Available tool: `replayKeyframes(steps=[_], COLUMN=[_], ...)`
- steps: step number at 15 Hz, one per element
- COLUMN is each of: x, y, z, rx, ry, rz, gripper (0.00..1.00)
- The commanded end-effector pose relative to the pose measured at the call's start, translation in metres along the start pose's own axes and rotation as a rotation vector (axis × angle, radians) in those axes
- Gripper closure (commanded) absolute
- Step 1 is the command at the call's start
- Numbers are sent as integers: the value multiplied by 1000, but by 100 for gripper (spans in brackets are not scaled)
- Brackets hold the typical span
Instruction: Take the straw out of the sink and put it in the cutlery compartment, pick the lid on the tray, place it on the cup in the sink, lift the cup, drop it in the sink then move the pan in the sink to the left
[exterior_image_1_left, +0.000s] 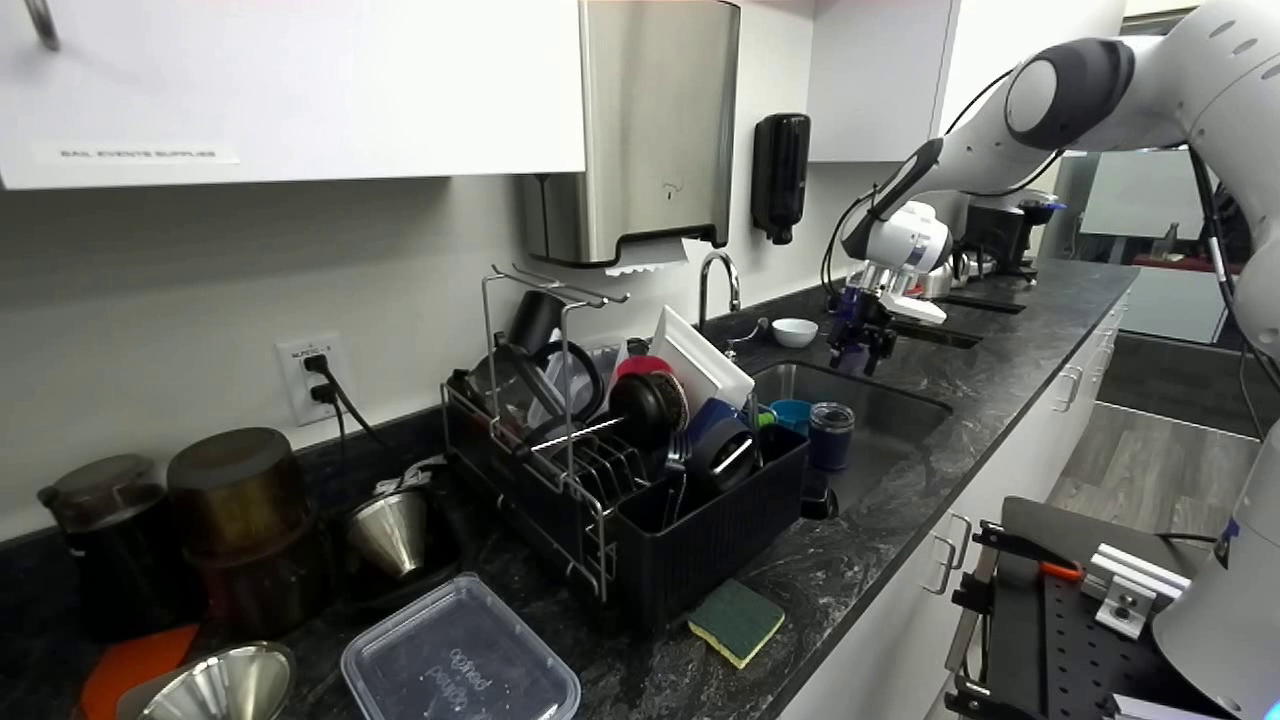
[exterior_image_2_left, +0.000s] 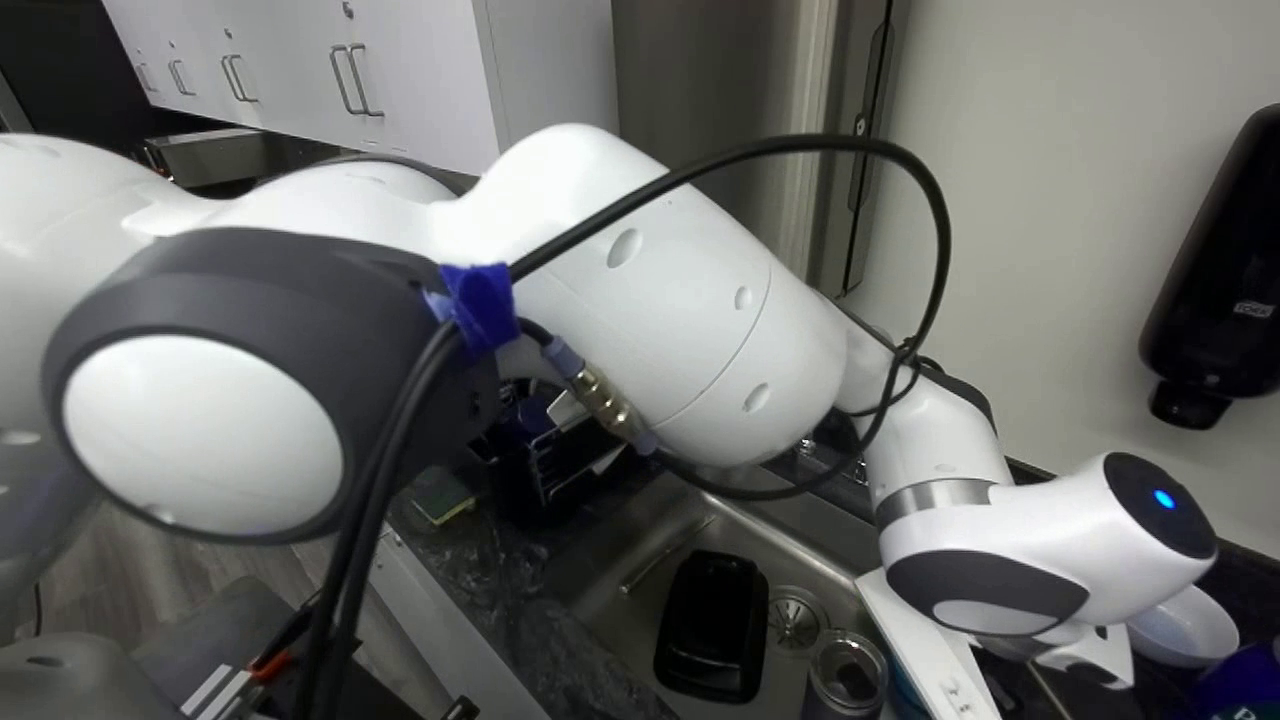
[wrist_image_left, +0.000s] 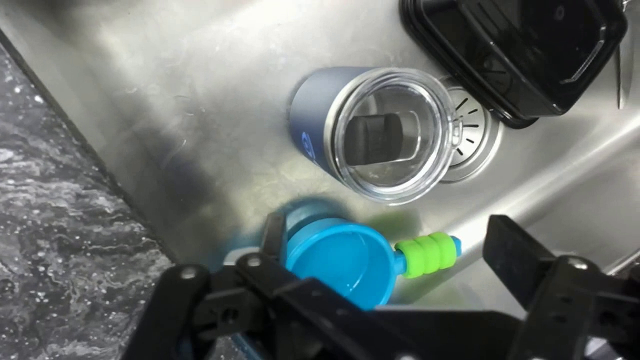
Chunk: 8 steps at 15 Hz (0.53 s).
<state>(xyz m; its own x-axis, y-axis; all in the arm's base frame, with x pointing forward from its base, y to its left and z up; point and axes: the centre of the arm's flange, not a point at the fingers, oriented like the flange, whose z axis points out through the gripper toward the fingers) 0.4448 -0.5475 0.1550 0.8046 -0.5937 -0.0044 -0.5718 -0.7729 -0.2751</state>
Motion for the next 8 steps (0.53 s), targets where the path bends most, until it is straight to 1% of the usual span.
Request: replayKeyframes(steps=[1, 5, 8], x=[-28, -37, -46], y=[-28, -52, -61], z=[-4, 2, 5], rx=[-61, -92, -95], ry=[13, 5, 8], rz=[-23, -78, -153], gripper=[0, 0, 0])
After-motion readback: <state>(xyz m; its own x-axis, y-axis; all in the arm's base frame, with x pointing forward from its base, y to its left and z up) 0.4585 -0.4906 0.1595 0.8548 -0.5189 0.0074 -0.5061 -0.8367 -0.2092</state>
